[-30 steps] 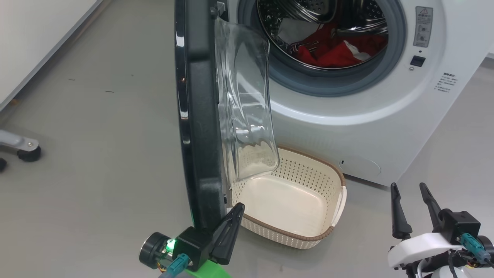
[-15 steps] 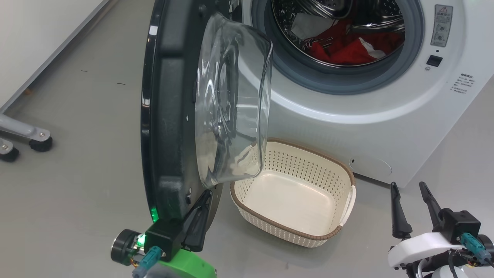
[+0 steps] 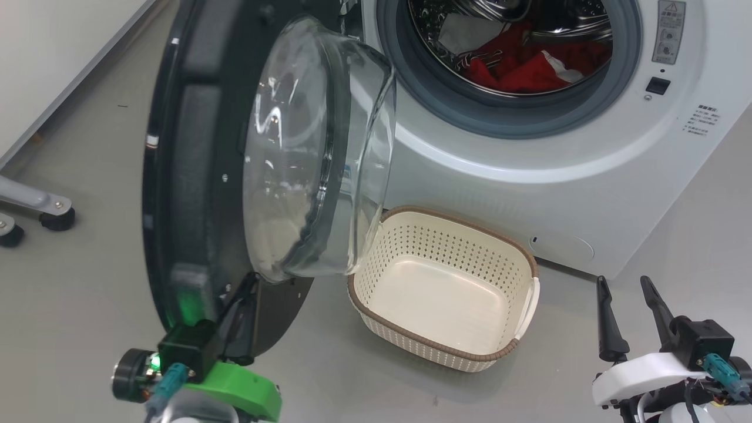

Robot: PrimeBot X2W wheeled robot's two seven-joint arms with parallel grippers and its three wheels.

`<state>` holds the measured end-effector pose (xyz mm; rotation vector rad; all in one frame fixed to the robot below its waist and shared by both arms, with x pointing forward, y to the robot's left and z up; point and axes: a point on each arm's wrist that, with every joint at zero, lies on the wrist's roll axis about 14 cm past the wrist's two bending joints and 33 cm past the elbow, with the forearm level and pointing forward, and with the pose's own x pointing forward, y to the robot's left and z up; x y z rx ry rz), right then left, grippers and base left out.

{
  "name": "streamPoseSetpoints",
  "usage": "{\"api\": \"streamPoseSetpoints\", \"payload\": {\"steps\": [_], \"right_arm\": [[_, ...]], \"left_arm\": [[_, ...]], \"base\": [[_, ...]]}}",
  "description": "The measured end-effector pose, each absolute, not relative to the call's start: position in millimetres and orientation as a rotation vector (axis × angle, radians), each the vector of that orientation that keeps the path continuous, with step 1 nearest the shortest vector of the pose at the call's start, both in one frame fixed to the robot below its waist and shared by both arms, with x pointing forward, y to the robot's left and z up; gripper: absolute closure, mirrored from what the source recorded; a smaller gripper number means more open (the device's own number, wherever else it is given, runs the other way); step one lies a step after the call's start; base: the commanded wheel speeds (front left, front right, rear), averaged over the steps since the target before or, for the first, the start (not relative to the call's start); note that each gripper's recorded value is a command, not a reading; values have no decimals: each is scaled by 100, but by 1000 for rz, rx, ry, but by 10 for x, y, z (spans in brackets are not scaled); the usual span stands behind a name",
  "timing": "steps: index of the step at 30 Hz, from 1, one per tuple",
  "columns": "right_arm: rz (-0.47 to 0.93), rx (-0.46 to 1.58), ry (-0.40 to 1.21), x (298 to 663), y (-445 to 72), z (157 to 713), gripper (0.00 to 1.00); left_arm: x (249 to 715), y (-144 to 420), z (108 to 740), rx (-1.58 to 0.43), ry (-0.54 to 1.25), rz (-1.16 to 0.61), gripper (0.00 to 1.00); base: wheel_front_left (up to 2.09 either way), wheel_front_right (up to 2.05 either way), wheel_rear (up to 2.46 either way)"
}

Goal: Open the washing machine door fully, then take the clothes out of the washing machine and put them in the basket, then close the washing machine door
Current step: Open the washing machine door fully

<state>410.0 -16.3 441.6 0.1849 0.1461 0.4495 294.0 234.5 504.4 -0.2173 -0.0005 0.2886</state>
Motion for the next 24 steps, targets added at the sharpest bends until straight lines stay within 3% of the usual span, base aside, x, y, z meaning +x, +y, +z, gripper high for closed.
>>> {"api": "streamPoseSetpoints", "payload": {"steps": [24], "right_arm": [[421,184,151,4175,-268,4356,0]], "left_arm": [[2711,3217,4936,-196,-9,551,100]], "base": [[0,0,0]]}}
